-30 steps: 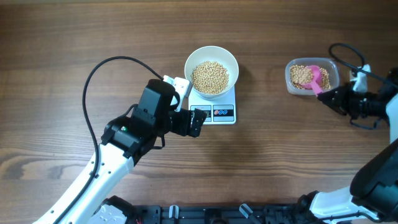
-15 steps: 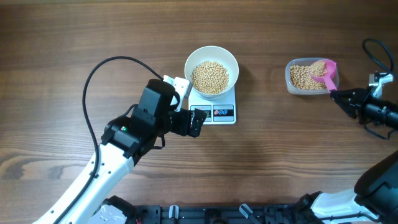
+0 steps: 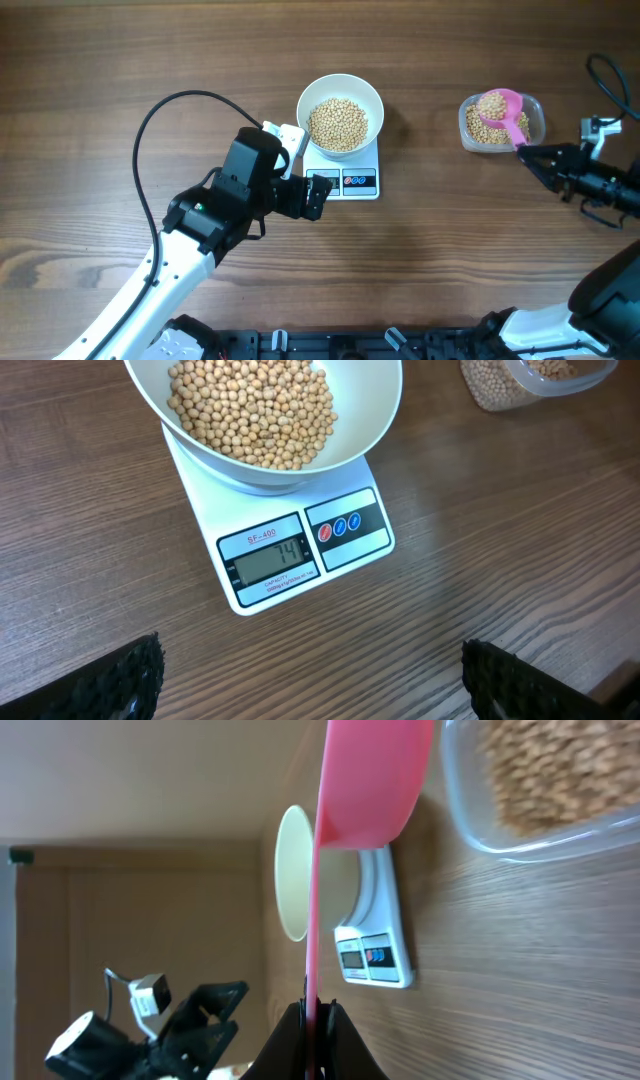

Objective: Scoop item into bowl and weigh 150g on scale
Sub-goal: 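Carry the filled scoop left over the white bowl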

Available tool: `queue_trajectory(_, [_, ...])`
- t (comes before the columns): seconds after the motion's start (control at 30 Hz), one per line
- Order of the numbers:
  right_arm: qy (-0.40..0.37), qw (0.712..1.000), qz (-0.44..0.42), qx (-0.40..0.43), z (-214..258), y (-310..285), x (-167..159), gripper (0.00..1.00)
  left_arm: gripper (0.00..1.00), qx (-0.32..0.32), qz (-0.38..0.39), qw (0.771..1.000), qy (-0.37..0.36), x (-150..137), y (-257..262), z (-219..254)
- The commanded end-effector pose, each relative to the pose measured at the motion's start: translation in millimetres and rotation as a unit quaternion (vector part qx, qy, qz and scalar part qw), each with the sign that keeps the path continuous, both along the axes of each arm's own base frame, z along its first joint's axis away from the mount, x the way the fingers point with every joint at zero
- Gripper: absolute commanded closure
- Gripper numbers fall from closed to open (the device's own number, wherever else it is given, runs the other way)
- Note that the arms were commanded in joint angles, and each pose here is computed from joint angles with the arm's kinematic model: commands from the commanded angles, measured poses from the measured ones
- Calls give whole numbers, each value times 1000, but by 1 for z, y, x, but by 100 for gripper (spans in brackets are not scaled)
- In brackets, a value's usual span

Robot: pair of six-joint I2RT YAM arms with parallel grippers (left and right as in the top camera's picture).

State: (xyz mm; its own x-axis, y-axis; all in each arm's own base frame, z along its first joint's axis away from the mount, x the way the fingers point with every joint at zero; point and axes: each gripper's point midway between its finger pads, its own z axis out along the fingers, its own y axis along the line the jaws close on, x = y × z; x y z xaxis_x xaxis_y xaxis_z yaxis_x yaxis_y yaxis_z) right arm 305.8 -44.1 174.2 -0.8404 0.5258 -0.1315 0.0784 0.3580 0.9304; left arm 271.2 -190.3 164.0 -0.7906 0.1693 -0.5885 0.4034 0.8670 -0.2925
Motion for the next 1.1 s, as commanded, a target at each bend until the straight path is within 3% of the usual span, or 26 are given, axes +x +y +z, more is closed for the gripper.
queue_trajectory(0.0, [-35, 998, 35, 27, 11, 25, 8, 96, 0, 10, -5, 1000, -4, 1, 1, -2])
queue_trajectory(0.3, [-46, 985, 165, 23, 13, 105, 7, 96, 0, 10, -5, 1000, -4, 1, 1, -2])
queue_trajectory(0.7, [-122, 964, 236, 0, 28, 159, 21, 95, 0, 10, -5, 1000, -5, 1, 1, -2])
queue_trajectory(0.87, [-109, 970, 198, -91, 26, 167, 52, 96, 0, 10, -5, 1000, -4, 1, 1, -2])
queue_trajectory(1.07, [-144, 944, 167, -244, 24, 187, 67, 95, 0, 10, -5, 1000, -5, 1, 1, -2])
